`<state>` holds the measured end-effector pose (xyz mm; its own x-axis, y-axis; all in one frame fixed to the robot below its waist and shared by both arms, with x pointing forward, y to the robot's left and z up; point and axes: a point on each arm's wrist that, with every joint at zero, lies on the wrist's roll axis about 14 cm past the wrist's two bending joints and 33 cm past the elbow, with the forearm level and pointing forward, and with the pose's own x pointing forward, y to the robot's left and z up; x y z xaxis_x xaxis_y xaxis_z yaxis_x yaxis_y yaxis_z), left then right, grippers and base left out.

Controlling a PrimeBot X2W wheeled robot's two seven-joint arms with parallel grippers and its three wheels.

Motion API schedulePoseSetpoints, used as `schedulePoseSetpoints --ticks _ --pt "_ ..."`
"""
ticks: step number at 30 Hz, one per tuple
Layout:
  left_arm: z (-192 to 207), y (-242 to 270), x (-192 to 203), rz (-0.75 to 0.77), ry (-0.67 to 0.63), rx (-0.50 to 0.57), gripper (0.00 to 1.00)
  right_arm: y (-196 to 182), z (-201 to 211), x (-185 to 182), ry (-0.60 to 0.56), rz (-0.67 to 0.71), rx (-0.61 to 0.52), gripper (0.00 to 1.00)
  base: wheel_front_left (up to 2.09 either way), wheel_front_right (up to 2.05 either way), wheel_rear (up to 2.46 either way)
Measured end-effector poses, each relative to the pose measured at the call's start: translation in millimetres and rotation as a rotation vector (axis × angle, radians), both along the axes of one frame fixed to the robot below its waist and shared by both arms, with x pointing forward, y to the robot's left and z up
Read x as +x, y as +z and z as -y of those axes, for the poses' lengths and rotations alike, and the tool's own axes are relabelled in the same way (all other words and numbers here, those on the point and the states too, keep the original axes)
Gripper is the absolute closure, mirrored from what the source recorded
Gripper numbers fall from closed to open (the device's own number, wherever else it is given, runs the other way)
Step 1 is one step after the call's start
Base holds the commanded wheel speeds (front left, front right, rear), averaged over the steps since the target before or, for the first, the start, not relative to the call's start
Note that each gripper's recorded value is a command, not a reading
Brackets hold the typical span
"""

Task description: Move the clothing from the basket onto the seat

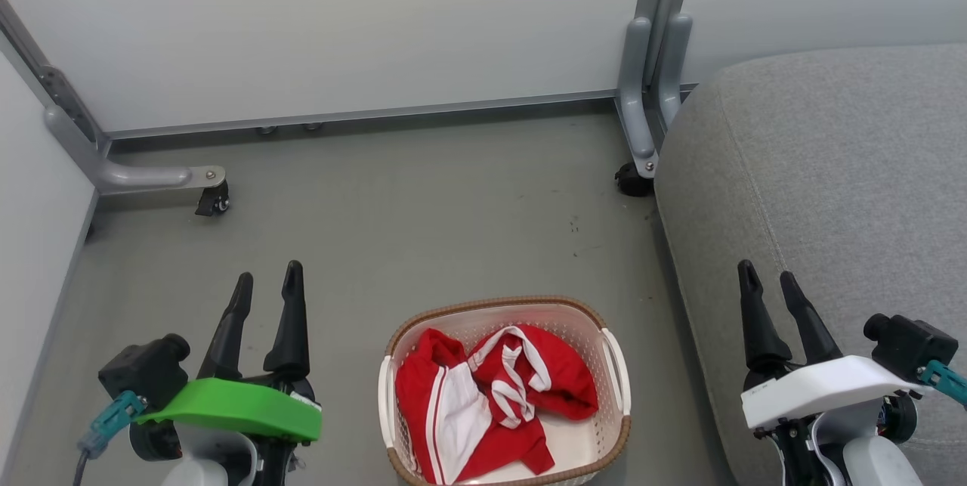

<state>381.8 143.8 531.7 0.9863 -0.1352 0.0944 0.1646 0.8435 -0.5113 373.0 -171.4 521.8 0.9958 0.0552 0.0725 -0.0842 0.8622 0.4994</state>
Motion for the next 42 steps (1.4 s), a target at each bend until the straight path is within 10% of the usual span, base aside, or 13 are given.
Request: schedulePoseSetpoints --ticks 42 --pt "16 -16 -7 0.053 -0.02 0.36 0.0 -9 -19 -5 0.048 0.036 -0.373 0.0 0.0 0.0 0.0"
